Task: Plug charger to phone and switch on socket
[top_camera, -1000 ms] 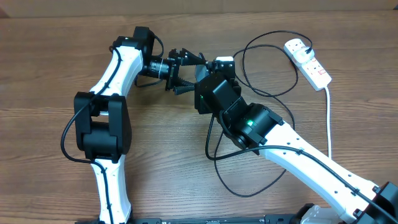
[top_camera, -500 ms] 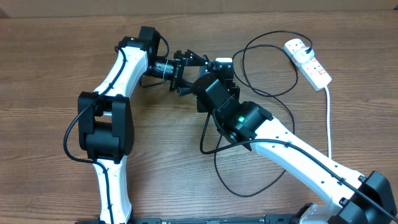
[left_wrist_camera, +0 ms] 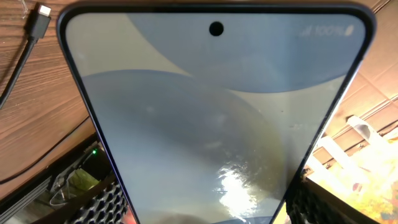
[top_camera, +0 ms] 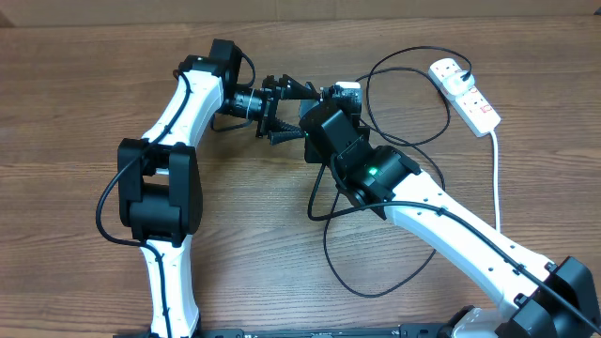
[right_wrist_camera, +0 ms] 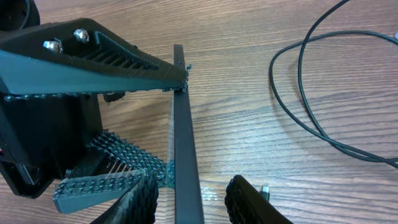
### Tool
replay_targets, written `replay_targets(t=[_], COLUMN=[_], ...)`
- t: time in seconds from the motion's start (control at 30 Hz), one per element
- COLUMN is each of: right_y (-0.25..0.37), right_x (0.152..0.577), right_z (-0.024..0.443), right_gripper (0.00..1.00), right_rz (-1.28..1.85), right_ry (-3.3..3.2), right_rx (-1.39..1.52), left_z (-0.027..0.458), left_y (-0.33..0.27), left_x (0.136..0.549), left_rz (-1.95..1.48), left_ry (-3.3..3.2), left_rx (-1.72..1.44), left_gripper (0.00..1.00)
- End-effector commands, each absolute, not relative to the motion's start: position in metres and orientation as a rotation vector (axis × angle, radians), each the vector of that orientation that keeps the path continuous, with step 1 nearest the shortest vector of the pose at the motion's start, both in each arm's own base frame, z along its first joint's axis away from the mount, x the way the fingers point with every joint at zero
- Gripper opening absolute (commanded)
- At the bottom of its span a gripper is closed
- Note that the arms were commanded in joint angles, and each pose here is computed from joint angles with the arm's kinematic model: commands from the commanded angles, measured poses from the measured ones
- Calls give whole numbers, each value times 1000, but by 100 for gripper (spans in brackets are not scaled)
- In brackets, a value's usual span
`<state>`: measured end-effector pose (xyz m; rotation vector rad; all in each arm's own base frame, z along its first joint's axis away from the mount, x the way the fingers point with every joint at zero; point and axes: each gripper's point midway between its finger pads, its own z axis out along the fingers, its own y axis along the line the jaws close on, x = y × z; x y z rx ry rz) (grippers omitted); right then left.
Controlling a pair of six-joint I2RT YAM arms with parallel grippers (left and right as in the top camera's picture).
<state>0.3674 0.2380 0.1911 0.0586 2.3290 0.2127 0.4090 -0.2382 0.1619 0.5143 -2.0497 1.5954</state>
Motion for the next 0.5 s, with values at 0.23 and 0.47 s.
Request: replay_targets(t=[0.23, 0.47], right_y=[246, 246], right_x=[374, 374], right_z=[197, 197], right_gripper=[31, 18], right_rz=[254, 254], right_ry=[2312, 2312], right_rx=[90, 90], left_z=[176, 176], left_y=[-241, -241], left_x=[413, 413], left_rz=[1640, 1640], left_ry=[-2026, -2026], left_rx=[487, 487], left_gripper=[75, 75])
